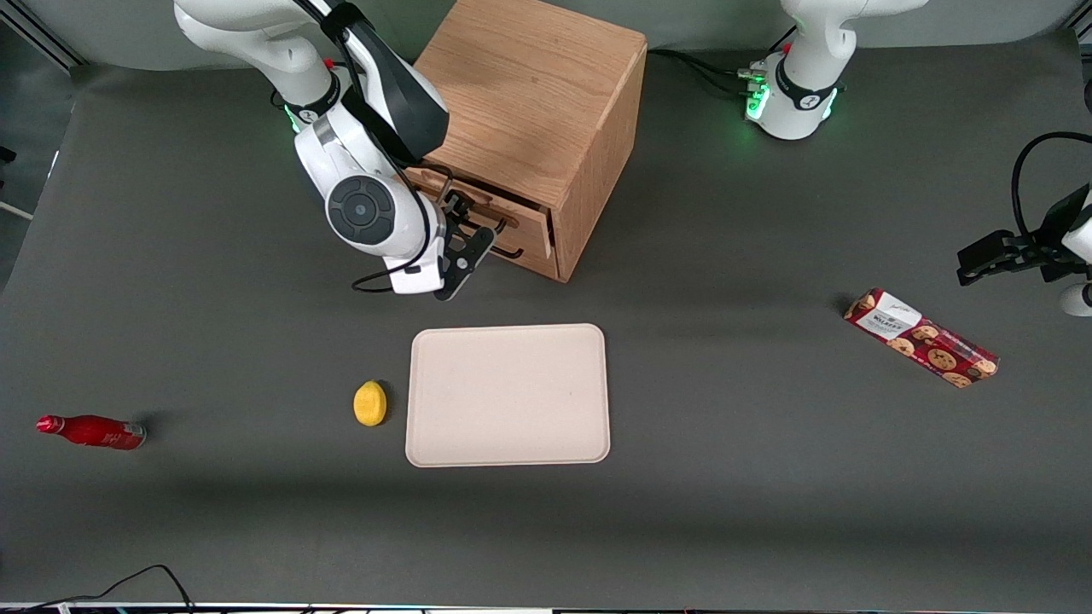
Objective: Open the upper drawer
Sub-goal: 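Pull the upper drawer outward by its handle with the right gripper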
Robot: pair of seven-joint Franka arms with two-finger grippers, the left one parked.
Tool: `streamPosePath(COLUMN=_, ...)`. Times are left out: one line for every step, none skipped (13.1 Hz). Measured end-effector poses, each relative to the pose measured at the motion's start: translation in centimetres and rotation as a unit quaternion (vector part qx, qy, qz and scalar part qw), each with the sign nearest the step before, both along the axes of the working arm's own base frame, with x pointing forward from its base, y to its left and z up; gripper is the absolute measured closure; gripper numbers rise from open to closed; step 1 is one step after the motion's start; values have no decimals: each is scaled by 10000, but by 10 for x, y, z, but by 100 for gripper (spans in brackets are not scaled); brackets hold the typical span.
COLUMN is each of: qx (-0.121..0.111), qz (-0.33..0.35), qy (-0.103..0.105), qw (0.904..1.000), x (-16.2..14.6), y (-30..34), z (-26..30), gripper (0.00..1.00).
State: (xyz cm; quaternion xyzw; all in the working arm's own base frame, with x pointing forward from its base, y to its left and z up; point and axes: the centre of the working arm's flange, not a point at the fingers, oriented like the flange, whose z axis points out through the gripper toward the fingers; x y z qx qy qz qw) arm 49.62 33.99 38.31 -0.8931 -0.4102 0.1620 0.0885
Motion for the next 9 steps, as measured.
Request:
streamPosePath(qx=18, qz=-17, qy=-52, qw=10000, x=2, y=-1, z=1, gripper=0)
streamPosePath(qx=37, qz=-26, qy=-97, qw=9999, x=3, y=0, z=1, gripper=0)
streamPosePath(qx=42, qz=-27, qy=-113, qw=9999, x=4, y=0, z=2, gripper=0)
streamPosePath(qx=46, qz=-31, qy=-124, qw=9999, x=5, y=-1, z=2, gripper=0)
streamPosePath(qx=53, qz=-50, qy=-139, qw=9999, x=6, y=-2, z=3, gripper=0)
streamPosePath(qx=62, qz=-81, qy=-160, qw=9998, x=9, y=-5, z=4, gripper=0)
streamPosePath(qx=72, qz=-122, qy=-184, qw=9997, x=12, y=-8, z=4, gripper=0)
streamPosePath(qx=79, qz=-165, qy=-202, qw=9996, x=15, y=-12, z=5, gripper=0)
streamPosePath(qx=83, qz=-210, qy=-211, qw=9995, x=19, y=-17, z=6, gripper=0)
